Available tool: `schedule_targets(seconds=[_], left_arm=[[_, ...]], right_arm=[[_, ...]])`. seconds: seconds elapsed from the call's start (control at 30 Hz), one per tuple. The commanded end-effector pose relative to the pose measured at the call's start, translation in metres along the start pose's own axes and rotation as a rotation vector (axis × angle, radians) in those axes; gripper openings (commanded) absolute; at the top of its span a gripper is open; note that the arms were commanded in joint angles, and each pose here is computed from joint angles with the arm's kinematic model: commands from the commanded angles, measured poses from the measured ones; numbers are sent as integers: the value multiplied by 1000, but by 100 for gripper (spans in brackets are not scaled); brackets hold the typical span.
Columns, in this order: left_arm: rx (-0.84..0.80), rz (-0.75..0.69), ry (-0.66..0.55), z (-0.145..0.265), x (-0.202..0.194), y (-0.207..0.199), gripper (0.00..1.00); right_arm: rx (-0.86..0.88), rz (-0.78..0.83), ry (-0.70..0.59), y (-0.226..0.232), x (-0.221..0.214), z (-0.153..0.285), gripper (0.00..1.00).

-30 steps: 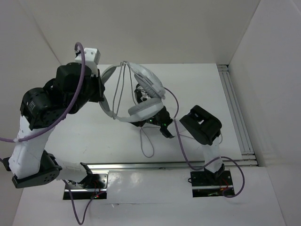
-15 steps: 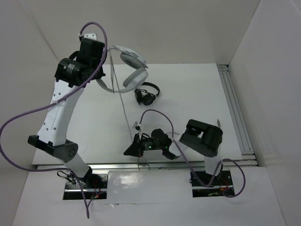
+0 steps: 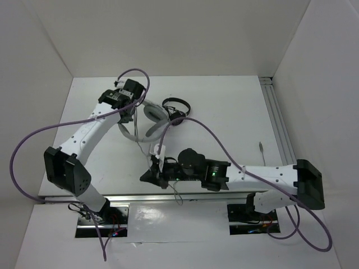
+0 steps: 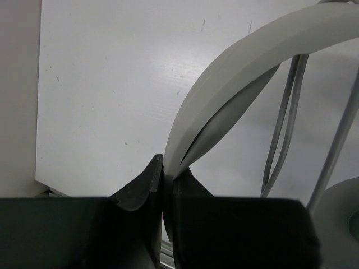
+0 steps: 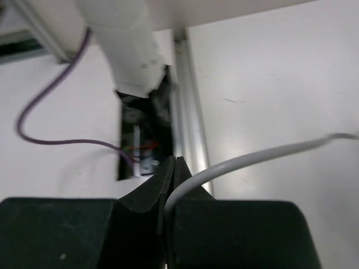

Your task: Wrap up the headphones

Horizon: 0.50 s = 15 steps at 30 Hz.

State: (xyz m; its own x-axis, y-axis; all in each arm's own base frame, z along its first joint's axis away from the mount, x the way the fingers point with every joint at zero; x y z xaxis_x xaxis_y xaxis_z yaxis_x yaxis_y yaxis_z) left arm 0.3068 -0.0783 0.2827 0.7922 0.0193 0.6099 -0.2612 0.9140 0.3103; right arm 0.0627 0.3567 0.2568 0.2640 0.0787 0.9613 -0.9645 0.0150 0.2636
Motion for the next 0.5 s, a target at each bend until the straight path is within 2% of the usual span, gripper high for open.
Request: schedule_targets(seconds=[0.0, 0.03, 0.07, 0.17, 0.23, 0.27, 0.37, 0.4, 0.47], left_arm=[[-24, 75, -132, 20, 0, 11, 0], [-41, 38, -108, 20, -17, 12, 0], [-55, 25, -108, 20, -23, 14, 0], [-93, -20, -116, 25, -41, 16, 0], [-118, -75, -120, 29, -51, 14, 0], [-169, -82, -135, 39, -52, 14, 0], [-287, -166, -128, 54, -69, 8, 0], [-337, -176, -164, 68, -71, 10, 0], [-417, -235, -169, 76, -82, 9, 0]], right_arm=[[-354, 222, 190, -23, 17, 43, 0], [-433, 254, 199, -28, 26, 53, 0], [-590, 293, 233, -37, 38, 66, 0], [-851, 365, 250, -52, 69, 86, 0], [-957, 430, 259, -58, 80, 92, 0], [-1078, 456, 227, -65, 88, 96, 0], [-1263, 558, 189, -82, 104, 111, 0], [-1309, 575, 142, -91, 111, 114, 0], [-1383, 545, 83, -115, 124, 129, 0]])
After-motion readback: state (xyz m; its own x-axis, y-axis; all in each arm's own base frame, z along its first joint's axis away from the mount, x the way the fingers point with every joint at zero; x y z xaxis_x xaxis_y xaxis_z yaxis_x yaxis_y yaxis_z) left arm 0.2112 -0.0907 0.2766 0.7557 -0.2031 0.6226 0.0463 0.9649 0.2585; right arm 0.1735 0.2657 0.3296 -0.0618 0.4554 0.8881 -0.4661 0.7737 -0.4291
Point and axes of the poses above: each gripper's point midway between its finger pads, its own z axis back along the fingers, its own y axis along the line the jaws close on, x = y × z, the point moved 8 cm from there along z, back along the fingers, and after that the axes turned 3 degrees about -z, right-handed, at the moved point
